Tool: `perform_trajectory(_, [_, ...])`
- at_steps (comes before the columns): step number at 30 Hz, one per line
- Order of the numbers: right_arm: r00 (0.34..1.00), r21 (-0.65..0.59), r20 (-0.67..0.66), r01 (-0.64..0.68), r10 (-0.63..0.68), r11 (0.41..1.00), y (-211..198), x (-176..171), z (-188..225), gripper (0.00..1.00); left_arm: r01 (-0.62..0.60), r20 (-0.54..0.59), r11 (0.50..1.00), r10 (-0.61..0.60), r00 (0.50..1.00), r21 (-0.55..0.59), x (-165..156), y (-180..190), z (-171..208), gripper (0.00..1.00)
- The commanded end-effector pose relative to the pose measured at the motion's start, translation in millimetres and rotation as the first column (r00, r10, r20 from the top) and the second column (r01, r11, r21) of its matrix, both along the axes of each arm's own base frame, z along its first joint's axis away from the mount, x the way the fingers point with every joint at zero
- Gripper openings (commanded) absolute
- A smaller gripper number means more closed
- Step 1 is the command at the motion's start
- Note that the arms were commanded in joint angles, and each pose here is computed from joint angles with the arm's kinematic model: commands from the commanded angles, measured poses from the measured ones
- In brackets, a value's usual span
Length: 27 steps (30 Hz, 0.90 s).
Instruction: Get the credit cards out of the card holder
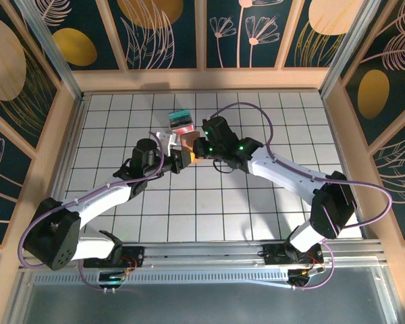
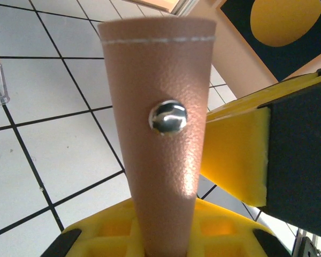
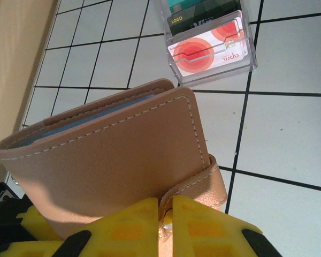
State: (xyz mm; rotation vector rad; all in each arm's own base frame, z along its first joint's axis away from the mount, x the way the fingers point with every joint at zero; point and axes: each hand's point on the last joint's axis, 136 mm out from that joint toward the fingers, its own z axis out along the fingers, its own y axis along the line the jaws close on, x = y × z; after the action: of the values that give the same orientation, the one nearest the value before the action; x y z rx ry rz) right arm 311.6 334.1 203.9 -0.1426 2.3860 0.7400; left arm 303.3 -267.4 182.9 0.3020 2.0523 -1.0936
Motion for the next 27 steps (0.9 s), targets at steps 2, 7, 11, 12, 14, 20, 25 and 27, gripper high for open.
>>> perform_trajectory(2, [0.997,-0.057,0.005,0.072,-0.072,0.996,-21,7,-14,0.08,0.050,0.133,0.994,-0.037,0.990,-0.093,-3,-10,48,0.00])
perform_trajectory(7, [0.996,-0.045,0.019,0.085,-0.084,0.995,-28,7,-9,0.01,0.000,0.101,0.998,0.007,0.995,-0.067,3,-5,38,0.00])
perform_trajectory(11, [0.995,-0.034,0.026,0.100,-0.099,0.994,-35,8,-6,0.00,-0.019,0.091,0.998,0.024,0.996,-0.054,6,-3,35,0.00])
perform_trajectory(12, [0.995,-0.029,0.026,0.101,-0.100,0.994,-37,8,-6,0.00,-0.021,0.090,0.998,0.026,0.996,-0.054,6,-3,35,0.00])
perform_trajectory(14, [0.995,-0.023,0.029,0.101,-0.100,0.995,-38,8,-4,0.00,-0.027,0.087,0.998,0.031,0.996,-0.051,7,-2,34,0.00])
perform_trajectory(20, [0.995,-0.004,0.038,0.087,-0.087,0.996,-38,7,-1,0.00,-0.039,0.073,0.998,0.042,0.996,-0.048,9,-2,31,0.00])
perform_trajectory(25, [0.995,-0.005,0.046,0.093,-0.093,0.996,-42,9,0,0.00,-0.043,0.061,0.998,0.046,0.997,-0.041,11,-2,27,0.00])
perform_trajectory(27, [0.994,-0.003,0.050,0.100,-0.099,0.995,-44,9,1,0.00,-0.045,0.058,0.998,0.047,0.997,-0.038,11,-2,26,0.00])
